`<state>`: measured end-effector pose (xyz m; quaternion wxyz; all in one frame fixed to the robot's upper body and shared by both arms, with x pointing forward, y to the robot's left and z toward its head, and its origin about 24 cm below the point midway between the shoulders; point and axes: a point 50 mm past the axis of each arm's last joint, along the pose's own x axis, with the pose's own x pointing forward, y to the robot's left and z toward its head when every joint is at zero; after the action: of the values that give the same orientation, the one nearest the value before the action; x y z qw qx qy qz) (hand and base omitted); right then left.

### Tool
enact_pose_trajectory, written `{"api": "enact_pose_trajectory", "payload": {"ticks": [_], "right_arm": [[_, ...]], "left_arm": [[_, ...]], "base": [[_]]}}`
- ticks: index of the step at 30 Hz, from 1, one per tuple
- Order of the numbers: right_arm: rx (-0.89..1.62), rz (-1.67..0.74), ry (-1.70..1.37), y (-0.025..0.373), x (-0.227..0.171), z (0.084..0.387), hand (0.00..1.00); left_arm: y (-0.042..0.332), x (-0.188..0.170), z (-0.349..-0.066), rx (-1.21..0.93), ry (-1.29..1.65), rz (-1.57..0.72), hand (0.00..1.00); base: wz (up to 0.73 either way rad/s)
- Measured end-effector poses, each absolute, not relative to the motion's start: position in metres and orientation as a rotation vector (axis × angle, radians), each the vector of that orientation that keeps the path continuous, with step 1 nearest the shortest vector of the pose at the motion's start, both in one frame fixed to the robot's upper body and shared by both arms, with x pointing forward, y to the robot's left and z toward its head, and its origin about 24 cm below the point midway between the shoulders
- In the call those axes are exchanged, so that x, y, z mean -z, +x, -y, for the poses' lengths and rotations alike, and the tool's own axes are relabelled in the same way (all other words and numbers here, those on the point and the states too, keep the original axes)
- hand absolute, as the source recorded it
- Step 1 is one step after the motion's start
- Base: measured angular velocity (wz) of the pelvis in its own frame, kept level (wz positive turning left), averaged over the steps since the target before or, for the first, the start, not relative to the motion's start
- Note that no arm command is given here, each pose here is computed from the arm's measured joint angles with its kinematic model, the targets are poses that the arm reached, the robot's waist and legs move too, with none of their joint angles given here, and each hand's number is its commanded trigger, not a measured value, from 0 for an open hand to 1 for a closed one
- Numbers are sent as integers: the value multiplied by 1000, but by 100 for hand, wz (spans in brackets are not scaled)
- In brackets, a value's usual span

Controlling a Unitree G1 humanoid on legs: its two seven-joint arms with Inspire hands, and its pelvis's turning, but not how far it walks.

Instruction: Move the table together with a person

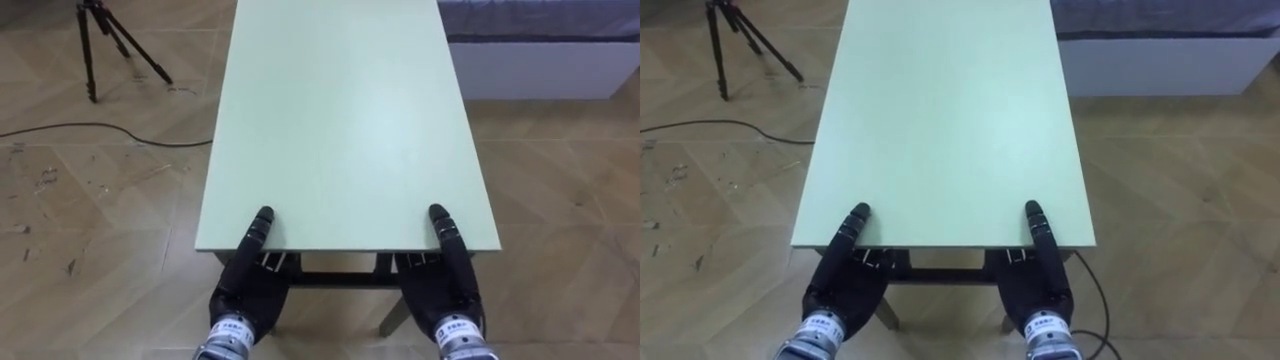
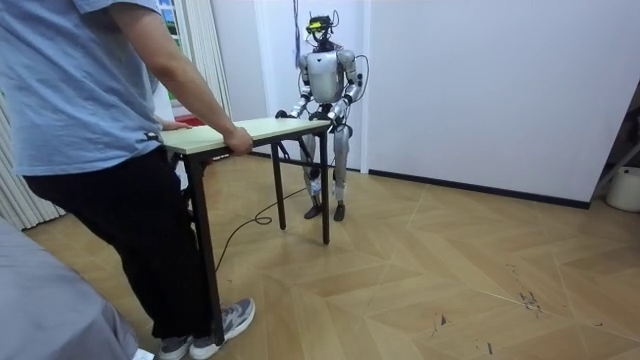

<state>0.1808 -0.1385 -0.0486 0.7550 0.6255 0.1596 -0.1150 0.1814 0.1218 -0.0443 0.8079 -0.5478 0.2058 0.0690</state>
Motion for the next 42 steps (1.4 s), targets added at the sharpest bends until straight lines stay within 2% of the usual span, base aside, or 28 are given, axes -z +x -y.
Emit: {"api": "enact_pose_trajectory", "payload": {"ticks": [11,17,21,28,37,42], "right_arm": [[193,-329,1401,175,49,133,100],[150,-251,1369,188,38,149,100],[79,-244,1382,189,30,142,100],[71,-164,1354,209,18,155,100],[161,-252,1314,183,41,165,100],[212,-232,1377,174,43,165,100]], "left_arm": [[173,45,-130,-120,-1206,-402,100],[188,34,-115,-55,-1226,-398,100],[190,28,-130,-37,-1198,-353,100],[216,21,-110,15,-1228,-343,100],[198,48,-104,-38,-1231,-470,100],[203,43,-100,8,-1189,-470,100]], "base": [[-9],[19],[4],[32],[21],[47]]}}
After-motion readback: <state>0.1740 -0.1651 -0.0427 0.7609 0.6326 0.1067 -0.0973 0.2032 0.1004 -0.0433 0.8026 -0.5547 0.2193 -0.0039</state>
